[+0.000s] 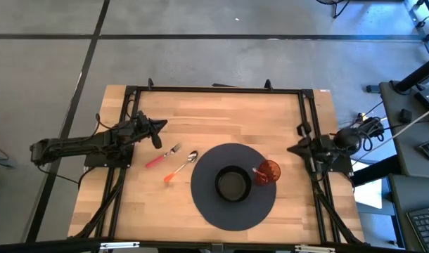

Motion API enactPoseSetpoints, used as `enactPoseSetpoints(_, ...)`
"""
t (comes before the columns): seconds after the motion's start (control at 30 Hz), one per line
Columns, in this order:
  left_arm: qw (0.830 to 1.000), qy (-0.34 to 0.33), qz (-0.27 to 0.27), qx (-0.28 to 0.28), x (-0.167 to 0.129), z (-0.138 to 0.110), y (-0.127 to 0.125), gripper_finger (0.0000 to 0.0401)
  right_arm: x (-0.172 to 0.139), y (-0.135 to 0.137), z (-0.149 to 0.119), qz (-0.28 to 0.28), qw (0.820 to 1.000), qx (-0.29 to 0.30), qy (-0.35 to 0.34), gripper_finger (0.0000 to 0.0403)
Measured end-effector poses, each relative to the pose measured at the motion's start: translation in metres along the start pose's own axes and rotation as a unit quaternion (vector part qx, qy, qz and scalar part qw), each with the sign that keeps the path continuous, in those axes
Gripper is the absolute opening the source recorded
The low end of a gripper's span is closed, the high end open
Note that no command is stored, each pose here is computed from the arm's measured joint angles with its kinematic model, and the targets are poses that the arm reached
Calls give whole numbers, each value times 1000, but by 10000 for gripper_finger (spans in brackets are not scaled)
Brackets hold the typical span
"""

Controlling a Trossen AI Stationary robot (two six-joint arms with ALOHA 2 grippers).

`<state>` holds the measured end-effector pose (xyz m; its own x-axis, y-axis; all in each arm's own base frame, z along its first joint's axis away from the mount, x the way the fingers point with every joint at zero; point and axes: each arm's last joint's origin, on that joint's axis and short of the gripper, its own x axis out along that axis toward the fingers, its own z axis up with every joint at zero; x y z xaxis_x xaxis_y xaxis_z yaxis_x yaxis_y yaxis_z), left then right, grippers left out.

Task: Pick & Place Utensil
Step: Put the pink fork into the black bowl

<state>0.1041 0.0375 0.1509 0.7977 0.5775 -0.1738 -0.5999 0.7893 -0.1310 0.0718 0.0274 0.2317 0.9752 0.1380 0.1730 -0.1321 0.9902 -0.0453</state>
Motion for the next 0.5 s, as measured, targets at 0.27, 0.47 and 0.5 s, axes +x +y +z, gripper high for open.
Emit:
enactPoseSetpoints(0.27, 999, 42, -19, -28, 1, 0, -2, 3, 3, 2, -7, 0, 999, -2, -36, 4)
enactPoseSetpoints(0.47, 993, 98, -56, -19, -4, 44, -19, 3, 3, 2, -8, -11, 1000, -2, -28, 4)
enactPoseSetpoints(0.5, 991, 121, -47, -16, -6, 53, -21, 3, 3, 2, -8, -12, 1000, 1, -26, 4)
